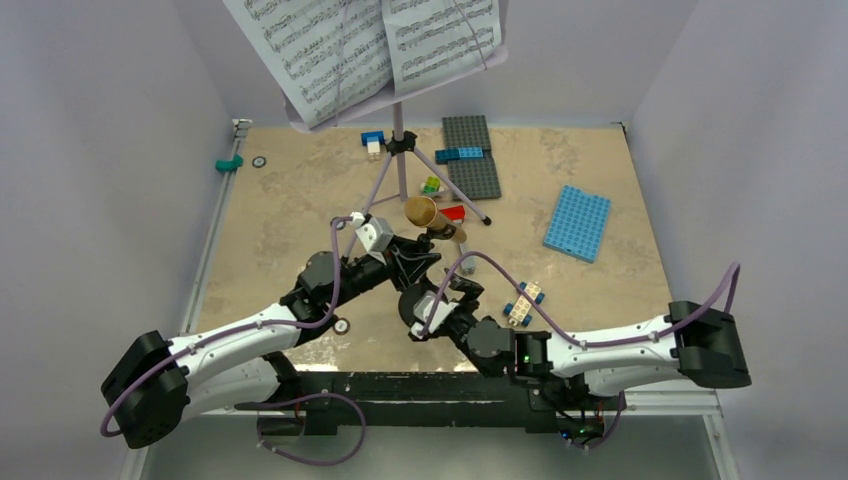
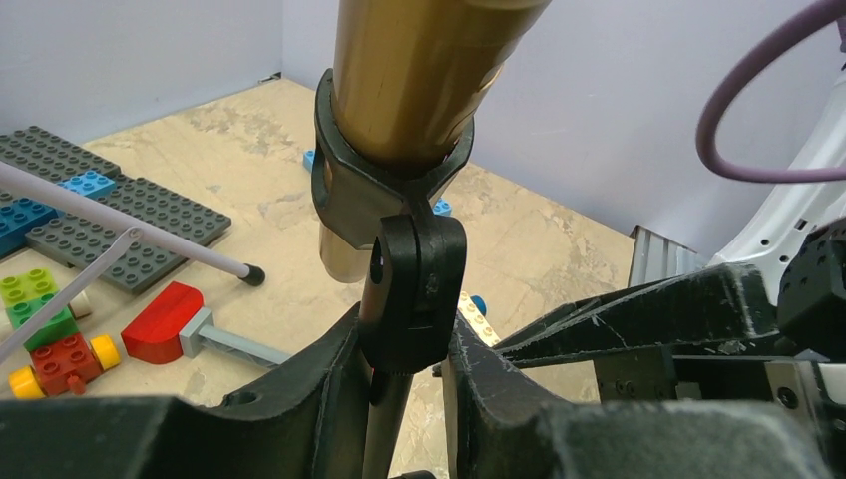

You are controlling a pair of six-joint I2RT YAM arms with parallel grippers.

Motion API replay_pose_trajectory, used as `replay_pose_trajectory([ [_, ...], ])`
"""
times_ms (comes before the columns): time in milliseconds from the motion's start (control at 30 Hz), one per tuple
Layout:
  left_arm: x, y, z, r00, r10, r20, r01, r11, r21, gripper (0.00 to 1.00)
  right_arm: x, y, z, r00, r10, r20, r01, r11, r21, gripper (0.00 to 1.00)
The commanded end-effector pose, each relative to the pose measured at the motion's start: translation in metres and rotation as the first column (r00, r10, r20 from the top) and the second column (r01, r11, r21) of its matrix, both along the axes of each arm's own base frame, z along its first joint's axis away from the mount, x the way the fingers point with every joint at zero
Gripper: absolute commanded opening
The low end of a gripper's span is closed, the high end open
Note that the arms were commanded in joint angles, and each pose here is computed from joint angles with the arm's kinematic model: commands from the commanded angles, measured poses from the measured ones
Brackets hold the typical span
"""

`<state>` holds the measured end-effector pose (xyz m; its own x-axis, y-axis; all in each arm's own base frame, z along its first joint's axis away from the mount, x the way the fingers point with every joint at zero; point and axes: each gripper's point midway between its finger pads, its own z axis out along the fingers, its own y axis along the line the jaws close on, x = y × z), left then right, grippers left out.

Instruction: Pack up the instrument practice props

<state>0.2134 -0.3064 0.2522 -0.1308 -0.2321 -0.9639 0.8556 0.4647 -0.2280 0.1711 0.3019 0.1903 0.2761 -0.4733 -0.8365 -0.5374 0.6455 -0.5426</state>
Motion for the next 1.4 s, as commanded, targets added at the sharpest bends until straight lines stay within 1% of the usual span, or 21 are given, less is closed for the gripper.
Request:
replay_pose_trajectory([
  [0,0.000,0.002,-0.042,0.995,0.013,-0.094,-0.003,0.994,0.111,0.00,-0.016,-0.006,-0.016,0.979,0.034,-0.201,-0.018,0.997,0.080,0.88],
  [33,0.000,0.002,-0.041,0.996,0.015,-0.090,-0.004,0.994,0.113,0.00,-0.020,-0.009,-0.014,0.970,0.053,-0.236,-0.026,0.993,0.119,0.88],
  [133,0.001,0.004,-0.035,0.997,0.018,-0.069,-0.010,0.994,0.111,0.00,-0.028,-0.015,-0.005,0.917,0.146,-0.372,-0.029,0.953,0.303,0.87],
  [233,0.000,0.004,-0.029,0.999,0.016,-0.050,-0.010,0.994,0.105,0.00,-0.030,-0.021,0.003,0.831,0.265,-0.489,-0.006,0.883,0.469,0.84],
  [333,-0.001,0.003,-0.026,0.999,0.007,-0.043,-0.003,0.995,0.102,0.00,-0.031,-0.023,0.009,0.741,0.371,-0.560,0.032,0.813,0.581,0.83],
  [367,-0.001,0.004,-0.025,0.999,0.008,-0.041,-0.003,0.995,0.099,0.00,-0.033,-0.021,0.011,0.706,0.409,-0.578,0.033,0.796,0.604,0.82],
  [467,-0.002,0.005,-0.024,0.999,0.007,-0.032,-0.004,0.996,0.095,0.00,-0.032,-0.015,0.011,0.616,0.462,-0.638,0.070,0.775,0.628,0.82],
  [567,-0.003,0.006,-0.023,1.000,0.012,-0.022,-0.010,0.996,0.091,0.00,-0.028,-0.008,0.009,0.502,0.524,-0.688,0.130,0.741,0.659,0.82],
  [633,-0.004,0.007,-0.019,1.000,0.015,-0.010,-0.014,0.996,0.085,0.00,-0.025,-0.004,0.007,0.424,0.578,-0.698,0.169,0.706,0.688,0.82],
  [700,-0.006,0.008,-0.016,1.000,0.014,0.002,-0.014,0.997,0.081,0.00,-0.022,-0.002,0.003,0.368,0.618,-0.694,0.206,0.674,0.710,0.82],
  [767,-0.008,0.008,-0.014,1.000,0.013,0.011,-0.014,0.997,0.077,0.00,-0.017,-0.002,0.001,0.329,0.645,-0.689,0.242,0.648,0.722,0.81],
  [833,-0.010,0.009,-0.012,1.000,0.012,0.018,-0.013,0.997,0.078,0.00,-0.013,-0.003,0.001,0.304,0.675,-0.673,0.257,0.622,0.740,0.81],
  [900,-0.011,0.010,-0.013,1.000,0.013,0.023,-0.014,0.997,0.082,0.00,-0.011,-0.001,0.003,0.277,0.698,-0.660,0.254,0.610,0.751,0.77],
  [1033,-0.011,0.010,-0.014,1.000,0.013,0.026,-0.015,0.996,0.088,0.00,-0.007,0.007,0.000,0.237,0.704,-0.670,0.243,0.624,0.742,0.66],
  [1133,-0.012,0.010,-0.014,1.000,0.010,0.026,-0.012,0.996,0.086,0.00,-0.003,0.010,-0.004,0.226,0.702,-0.675,0.247,0.629,0.737,0.60],
  [1267,-0.012,0.009,-0.016,1.000,0.008,0.023,-0.010,0.996,0.090,0.00,0.000,0.014,-0.007,0.208,0.701,-0.682,0.254,0.634,0.730,0.58],
  [1367,-0.012,0.009,-0.016,1.000,0.006,0.024,-0.008,0.996,0.089,0.00,0.005,0.015,-0.008,0.215,0.702,-0.680,0.265,0.628,0.732,0.55],
])
